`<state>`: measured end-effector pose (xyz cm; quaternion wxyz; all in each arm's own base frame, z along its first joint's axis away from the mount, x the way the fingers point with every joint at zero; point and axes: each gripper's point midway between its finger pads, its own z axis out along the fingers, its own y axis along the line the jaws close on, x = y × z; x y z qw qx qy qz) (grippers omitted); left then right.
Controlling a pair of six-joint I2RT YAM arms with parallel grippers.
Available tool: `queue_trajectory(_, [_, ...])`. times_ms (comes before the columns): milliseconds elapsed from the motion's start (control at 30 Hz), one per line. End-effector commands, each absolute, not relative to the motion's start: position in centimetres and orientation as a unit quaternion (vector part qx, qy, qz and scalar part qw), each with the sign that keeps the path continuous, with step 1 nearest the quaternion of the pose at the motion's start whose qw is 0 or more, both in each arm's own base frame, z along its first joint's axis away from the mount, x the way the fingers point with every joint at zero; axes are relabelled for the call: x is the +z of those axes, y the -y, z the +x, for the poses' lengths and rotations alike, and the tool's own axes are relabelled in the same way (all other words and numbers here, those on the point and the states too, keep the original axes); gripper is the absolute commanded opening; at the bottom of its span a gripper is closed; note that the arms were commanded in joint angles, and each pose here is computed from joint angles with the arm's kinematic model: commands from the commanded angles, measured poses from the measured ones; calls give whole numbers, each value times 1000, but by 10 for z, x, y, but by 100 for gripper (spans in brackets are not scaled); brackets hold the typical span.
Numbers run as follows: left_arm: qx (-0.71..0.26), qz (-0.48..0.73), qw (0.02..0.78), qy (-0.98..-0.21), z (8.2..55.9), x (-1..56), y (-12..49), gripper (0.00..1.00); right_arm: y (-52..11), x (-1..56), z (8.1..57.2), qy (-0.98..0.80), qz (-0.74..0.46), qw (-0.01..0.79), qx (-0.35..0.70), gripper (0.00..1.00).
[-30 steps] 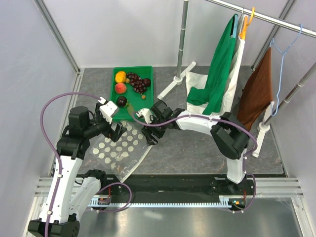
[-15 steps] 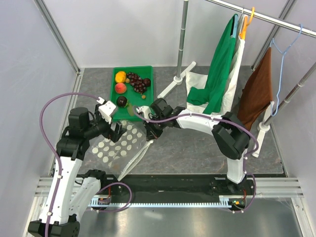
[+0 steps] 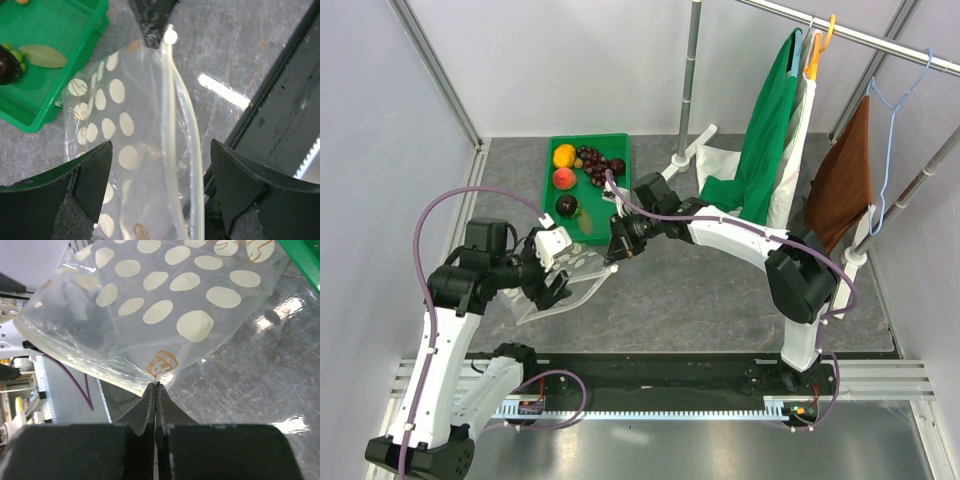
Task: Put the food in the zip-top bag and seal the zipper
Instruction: Pick up the zipper food storage bag at the center of the board.
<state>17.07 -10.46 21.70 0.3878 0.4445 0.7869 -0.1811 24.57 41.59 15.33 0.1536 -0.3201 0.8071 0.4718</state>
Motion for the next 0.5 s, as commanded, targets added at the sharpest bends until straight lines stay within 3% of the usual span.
queue_trajectory(0, [-179,489,358,-775,151,218,102,84,-430,174,248,-794,-309,148,502,0])
queue_trajectory(200, [-111,483,359,-791,168,204,83,73,-431,181,248,-791,-311,150,505,0])
queue_trajectory(467, [-67,462,364,-806,192,196,72,65,-434,182,240,-790,-314,139,507,0])
